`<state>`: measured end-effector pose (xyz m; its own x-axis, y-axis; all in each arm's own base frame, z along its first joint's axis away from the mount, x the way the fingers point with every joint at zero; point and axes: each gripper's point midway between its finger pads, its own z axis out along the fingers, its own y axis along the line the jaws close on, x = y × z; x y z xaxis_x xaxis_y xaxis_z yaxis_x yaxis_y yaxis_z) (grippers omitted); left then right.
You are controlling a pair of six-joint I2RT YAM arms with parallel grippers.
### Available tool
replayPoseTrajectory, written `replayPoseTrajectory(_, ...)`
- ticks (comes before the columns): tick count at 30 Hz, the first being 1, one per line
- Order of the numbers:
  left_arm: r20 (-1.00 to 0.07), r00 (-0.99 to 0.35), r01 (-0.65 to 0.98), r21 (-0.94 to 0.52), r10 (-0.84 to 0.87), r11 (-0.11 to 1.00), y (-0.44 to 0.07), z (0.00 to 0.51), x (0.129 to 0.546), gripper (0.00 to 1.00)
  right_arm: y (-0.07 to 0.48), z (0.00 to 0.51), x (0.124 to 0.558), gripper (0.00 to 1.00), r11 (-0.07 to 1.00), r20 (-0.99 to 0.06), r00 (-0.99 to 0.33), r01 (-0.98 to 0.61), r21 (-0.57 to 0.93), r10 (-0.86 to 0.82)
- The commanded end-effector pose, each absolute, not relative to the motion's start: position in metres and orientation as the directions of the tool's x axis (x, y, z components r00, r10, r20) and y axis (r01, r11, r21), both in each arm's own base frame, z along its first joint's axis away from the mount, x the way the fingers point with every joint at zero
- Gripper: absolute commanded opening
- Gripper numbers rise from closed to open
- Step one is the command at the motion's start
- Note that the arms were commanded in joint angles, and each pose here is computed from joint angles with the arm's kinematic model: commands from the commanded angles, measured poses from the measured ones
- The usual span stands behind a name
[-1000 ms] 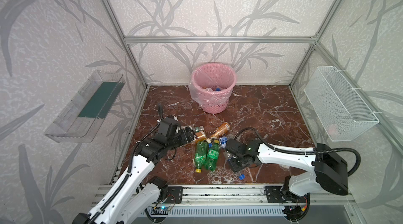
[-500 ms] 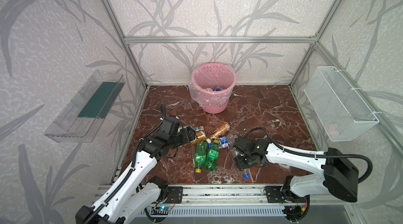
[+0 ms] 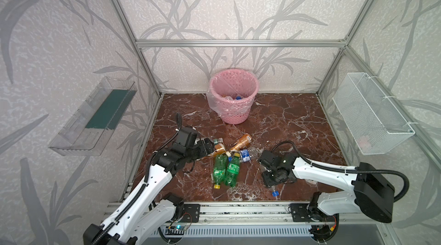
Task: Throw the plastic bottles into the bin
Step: 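Lift the blue-labelled bottle with the right gripper over the bin and release it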
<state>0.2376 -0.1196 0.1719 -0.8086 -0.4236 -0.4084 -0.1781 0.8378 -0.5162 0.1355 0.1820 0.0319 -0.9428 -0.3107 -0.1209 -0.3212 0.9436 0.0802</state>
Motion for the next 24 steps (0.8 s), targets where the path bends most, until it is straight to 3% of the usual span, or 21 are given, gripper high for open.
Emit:
replayPoseTrajectory(1, -0.401, -0.803, -0.198, -0.517, -0.44, 0.833, -0.117, 0.17, 0.238, 0.89, 0.171, 0.039, 0.135, 0.58, 0.946, -0.14, -0.941, -0.318, 0.06, -0.308)
replayPoseTrajectory(7, -0.399, -0.805, -0.199, -0.515, -0.438, 0.834, -0.118, 0.169, 0.239, 0.89, 0.176, 0.067, 0.152, 0.56, 0.943, -0.213, -0.931, -0.321, 0.088, -0.297)
replayPoseTrajectory(10, -0.403, -0.803, -0.197, -0.516, -0.439, 0.833, -0.118, 0.171, 0.239, 0.89, 0.187, 0.106, 0.184, 0.56, 0.937, -0.342, -0.897, -0.333, 0.109, -0.279)
replayPoseTrajectory(16, -0.425, -0.791, -0.179, -0.527, -0.441, 0.831, -0.119, 0.189, 0.246, 0.88, 0.243, 0.294, 0.316, 0.57, 0.892, -0.717, -0.681, -0.406, 0.201, -0.149)
replayPoseTrajectory(18, -0.434, -0.785, -0.17, -0.534, -0.441, 0.828, -0.12, 0.198, 0.249, 0.88, 0.259, 0.357, 0.366, 0.63, 0.889, -0.806, -0.585, -0.414, 0.197, -0.093)
replayPoseTrajectory(21, -0.45, -0.779, -0.155, -0.537, -0.437, 0.829, -0.12, 0.211, 0.252, 0.88, 0.266, 0.386, 0.421, 0.79, 0.903, -0.799, -0.599, -0.368, 0.221, -0.049)
replayPoseTrajectory(24, -0.465, -0.768, -0.158, -0.529, -0.441, 0.834, -0.115, 0.219, 0.251, 0.88, 0.26, 0.394, 0.422, 0.89, 0.915, -0.758, -0.65, -0.342, 0.217, -0.063)
